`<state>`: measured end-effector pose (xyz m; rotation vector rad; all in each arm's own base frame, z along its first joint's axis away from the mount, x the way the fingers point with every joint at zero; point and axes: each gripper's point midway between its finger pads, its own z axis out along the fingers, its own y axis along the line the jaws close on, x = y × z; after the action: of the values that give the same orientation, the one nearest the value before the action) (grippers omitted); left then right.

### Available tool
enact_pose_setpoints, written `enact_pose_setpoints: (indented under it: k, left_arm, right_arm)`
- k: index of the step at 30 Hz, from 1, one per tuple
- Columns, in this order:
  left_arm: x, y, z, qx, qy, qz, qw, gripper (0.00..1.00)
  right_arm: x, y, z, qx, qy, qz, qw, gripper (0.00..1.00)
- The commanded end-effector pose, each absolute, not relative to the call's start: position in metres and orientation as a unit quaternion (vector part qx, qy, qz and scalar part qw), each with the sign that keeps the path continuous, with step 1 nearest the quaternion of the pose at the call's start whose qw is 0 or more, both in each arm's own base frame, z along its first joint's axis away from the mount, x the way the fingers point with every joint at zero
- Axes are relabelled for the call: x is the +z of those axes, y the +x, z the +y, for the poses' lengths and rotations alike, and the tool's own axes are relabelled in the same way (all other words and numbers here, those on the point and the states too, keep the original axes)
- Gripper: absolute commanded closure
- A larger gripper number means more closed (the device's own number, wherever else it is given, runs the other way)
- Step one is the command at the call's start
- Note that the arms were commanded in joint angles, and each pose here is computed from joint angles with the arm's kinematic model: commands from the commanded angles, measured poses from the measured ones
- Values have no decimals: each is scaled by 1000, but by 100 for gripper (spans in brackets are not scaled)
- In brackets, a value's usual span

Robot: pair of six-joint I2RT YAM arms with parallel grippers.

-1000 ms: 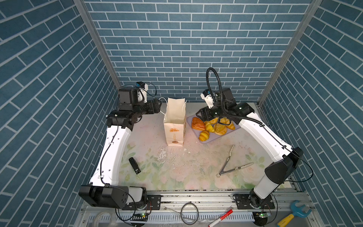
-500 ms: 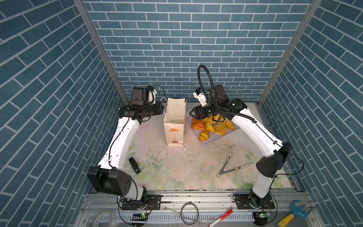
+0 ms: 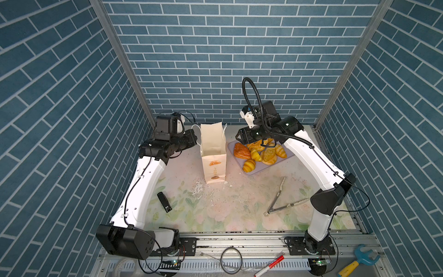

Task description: Place the fake bread into the paper bag

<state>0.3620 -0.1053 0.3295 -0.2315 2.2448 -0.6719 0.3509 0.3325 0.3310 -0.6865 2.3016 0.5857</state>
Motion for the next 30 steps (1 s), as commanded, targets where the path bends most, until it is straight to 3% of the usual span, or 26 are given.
enact_pose_setpoints:
  k: [1, 13, 30]
  left_arm:
    - [336, 354, -103, -268, -105, 874, 392, 100]
    - [325, 327, -100, -279, -125, 878, 369, 100]
    - [315, 314, -92, -269, -146, 880, 364, 100]
  right_arm:
    - [334, 350, 328, 221, -236, 890, 323, 32]
    - [333, 346, 340, 250, -240, 886, 308, 33]
    - [376, 284, 414, 371, -356, 803, 303, 35]
